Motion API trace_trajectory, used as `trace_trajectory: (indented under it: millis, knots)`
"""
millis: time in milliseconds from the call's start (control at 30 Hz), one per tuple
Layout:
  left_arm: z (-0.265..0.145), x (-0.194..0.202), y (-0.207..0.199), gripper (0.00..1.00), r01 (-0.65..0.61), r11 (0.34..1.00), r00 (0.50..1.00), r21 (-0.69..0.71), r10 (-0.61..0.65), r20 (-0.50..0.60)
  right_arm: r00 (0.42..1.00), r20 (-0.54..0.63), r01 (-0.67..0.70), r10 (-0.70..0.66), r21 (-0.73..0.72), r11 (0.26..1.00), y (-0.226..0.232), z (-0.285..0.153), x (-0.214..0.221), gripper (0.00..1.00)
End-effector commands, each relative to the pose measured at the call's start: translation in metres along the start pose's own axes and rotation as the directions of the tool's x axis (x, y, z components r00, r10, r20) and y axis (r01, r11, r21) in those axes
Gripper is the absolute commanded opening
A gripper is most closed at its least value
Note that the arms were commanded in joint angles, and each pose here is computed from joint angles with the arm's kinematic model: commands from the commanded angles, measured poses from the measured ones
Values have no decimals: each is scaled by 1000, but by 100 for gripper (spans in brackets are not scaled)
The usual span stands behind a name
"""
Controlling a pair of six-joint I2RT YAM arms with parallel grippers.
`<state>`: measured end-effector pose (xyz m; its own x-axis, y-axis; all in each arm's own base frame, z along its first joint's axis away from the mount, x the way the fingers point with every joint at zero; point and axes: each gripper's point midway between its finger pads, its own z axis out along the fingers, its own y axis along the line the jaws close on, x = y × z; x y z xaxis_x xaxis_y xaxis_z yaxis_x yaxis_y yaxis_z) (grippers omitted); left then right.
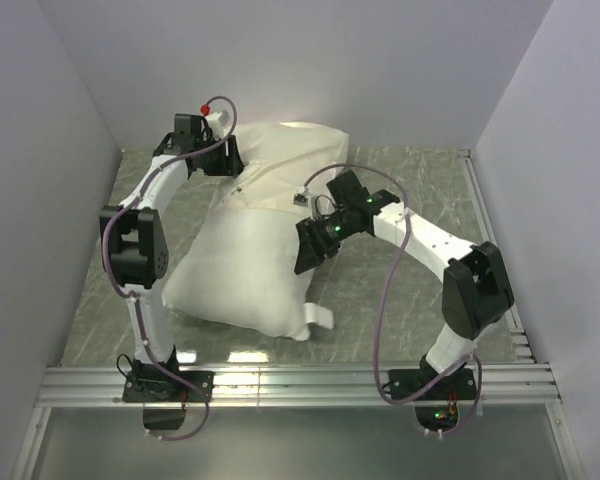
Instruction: Put the pillow into the pillowcase
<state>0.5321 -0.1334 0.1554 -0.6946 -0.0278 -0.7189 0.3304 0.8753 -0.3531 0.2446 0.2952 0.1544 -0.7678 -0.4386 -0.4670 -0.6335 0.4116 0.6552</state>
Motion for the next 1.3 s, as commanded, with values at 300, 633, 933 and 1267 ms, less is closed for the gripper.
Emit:
trace_trajectory:
  millis: [300, 633, 933, 1267]
  knots:
    - [-199, -15, -95, 99, -483, 874, 853, 51, 457, 253, 850, 292, 192, -439, 605, 773, -45, -127, -62, 70]
    - [-218, 117, -117, 99, -633, 766, 773, 112, 617, 148, 788, 107, 365, -607, 712, 600, -100, -74, -52, 83]
    - [-218, 117, -111, 99, -589, 805, 806, 71, 579, 125, 776, 64, 405, -627, 712, 573, -114, -43, -63, 77]
    - [-218, 99, -118, 99, -554, 830, 828, 74, 539, 154, 753, -77, 443, -654, 794, 417, -145, -31, -65, 35]
